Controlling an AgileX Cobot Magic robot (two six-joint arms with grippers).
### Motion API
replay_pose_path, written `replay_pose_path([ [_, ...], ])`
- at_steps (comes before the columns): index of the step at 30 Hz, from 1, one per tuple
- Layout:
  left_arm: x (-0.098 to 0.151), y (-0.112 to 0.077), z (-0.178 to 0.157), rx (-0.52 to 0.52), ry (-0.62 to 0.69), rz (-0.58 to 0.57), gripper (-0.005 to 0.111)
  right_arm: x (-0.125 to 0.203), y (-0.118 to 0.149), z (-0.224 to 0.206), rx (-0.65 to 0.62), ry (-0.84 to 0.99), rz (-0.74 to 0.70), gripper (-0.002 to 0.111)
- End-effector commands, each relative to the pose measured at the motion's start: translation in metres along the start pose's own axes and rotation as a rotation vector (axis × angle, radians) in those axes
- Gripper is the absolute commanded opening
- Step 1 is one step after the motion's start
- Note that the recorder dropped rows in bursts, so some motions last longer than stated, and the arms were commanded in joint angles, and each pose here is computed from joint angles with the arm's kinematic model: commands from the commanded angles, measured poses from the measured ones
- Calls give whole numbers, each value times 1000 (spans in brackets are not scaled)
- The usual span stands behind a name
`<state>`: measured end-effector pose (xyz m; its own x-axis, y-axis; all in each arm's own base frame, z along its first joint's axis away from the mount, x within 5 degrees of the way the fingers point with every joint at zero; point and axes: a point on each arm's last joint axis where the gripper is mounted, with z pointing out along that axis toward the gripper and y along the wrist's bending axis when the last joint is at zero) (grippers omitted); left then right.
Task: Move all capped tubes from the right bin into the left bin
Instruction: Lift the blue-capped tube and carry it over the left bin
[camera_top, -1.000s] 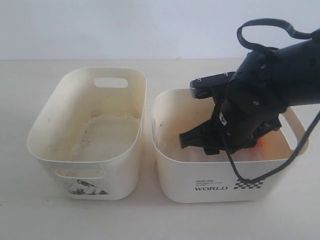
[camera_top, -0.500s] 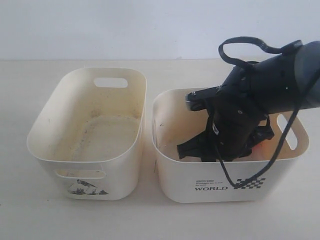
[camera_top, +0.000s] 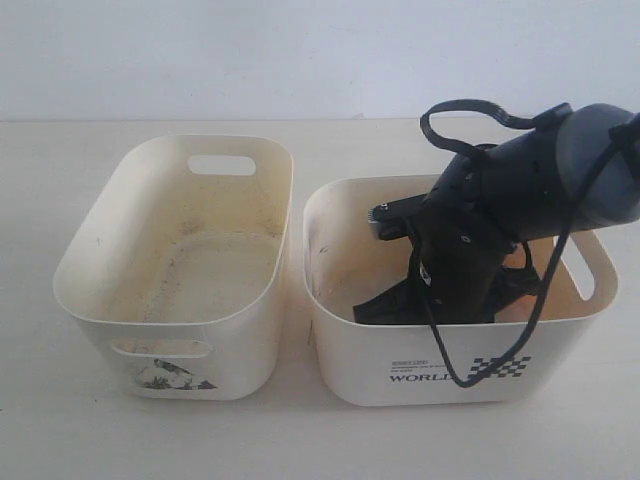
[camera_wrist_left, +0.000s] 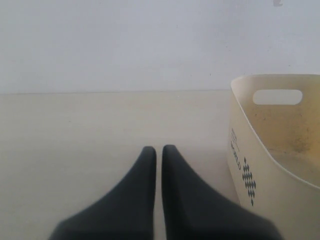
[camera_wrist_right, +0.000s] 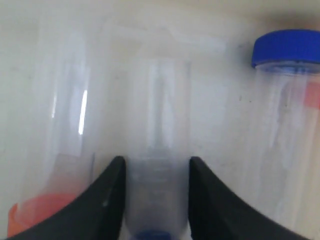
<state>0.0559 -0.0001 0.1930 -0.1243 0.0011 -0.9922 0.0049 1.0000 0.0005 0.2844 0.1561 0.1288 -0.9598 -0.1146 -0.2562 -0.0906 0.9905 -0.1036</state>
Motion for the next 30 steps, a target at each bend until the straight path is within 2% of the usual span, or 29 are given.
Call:
replay_pose_path([
  [1,-1,0,0,1,-3,-13,4,-1,-1,1,3,2,2,0],
  [4,-1,0,0,1,-3,-13,4,-4,-2,-11,-8,-30,5,0],
  [12,-1,0,0,1,-3,-13,4,-26,-19,-108,-58,-244,42,0],
  [23,-1,0,0,1,-3,-13,4,-24,-22,-117,-59,-262,17,0],
  [30,-1,0,0,1,-3,-13,4,-19,-25,-143,-137,-314,34,0],
])
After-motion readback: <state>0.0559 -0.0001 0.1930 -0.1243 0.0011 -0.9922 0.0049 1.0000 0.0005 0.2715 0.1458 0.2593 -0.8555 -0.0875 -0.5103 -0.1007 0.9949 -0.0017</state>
